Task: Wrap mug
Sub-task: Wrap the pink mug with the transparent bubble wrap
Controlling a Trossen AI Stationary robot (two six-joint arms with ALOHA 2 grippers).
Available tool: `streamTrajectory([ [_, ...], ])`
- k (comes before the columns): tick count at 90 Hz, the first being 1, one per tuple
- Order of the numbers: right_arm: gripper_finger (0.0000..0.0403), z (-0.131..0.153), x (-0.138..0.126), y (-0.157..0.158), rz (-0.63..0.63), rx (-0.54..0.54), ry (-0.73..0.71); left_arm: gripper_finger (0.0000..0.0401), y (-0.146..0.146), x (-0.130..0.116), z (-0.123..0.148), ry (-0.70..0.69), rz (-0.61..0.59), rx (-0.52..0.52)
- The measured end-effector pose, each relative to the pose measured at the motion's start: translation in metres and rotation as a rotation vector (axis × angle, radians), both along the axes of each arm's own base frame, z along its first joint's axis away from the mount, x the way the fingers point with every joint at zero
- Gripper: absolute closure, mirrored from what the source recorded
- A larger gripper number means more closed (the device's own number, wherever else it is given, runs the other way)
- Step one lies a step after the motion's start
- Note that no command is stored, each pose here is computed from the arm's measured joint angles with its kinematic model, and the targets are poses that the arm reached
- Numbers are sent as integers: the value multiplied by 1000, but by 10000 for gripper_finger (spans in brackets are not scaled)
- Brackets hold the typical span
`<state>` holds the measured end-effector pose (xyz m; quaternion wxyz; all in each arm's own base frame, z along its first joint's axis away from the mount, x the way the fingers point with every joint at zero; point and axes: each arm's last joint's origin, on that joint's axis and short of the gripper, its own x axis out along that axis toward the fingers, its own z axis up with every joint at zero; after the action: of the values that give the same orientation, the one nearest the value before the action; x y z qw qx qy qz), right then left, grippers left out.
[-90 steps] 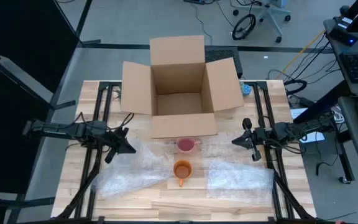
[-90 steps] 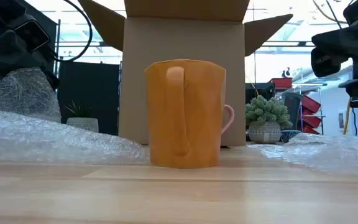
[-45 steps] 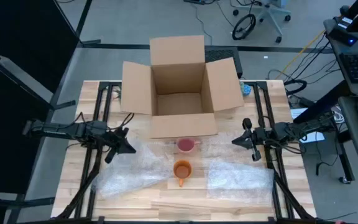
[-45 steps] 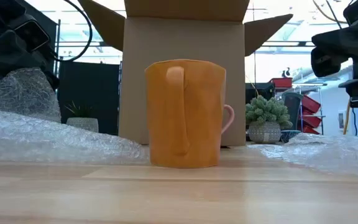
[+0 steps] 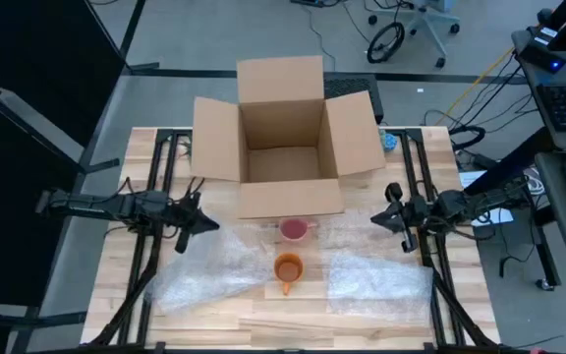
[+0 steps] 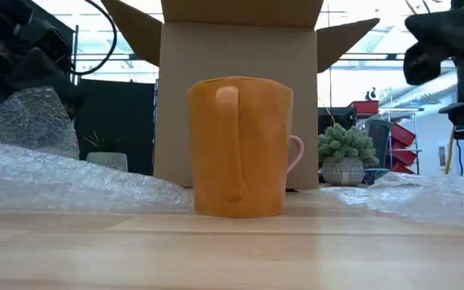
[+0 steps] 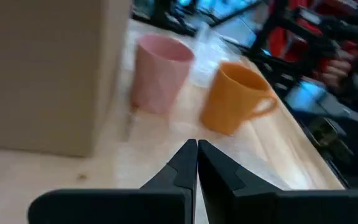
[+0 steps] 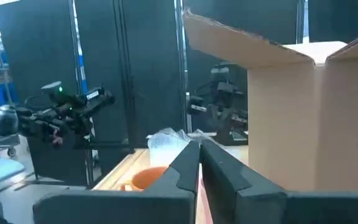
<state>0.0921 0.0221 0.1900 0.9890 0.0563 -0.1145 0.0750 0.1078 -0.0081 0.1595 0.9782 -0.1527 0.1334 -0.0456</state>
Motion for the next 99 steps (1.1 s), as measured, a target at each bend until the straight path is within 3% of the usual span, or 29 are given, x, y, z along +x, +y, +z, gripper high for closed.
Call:
streamTrajectory([
  [29,401,12,-4,-1,24,112,-119,401,3,2,8,-79,116,-2],
  [47,401,21,-7,-3,19,207,-204,401,9,2,7,-74,251,198],
  [55,401,23,-9,-4,-47,119,-244,401,11,2,7,-68,282,221],
  [74,401,33,-13,-11,-406,-231,-283,401,19,1,5,-46,326,201],
  [85,401,43,-21,-17,-602,-302,-338,401,22,1,2,-18,301,150],
  [99,401,57,-31,-16,-640,-485,-544,401,27,0,-2,0,323,117],
])
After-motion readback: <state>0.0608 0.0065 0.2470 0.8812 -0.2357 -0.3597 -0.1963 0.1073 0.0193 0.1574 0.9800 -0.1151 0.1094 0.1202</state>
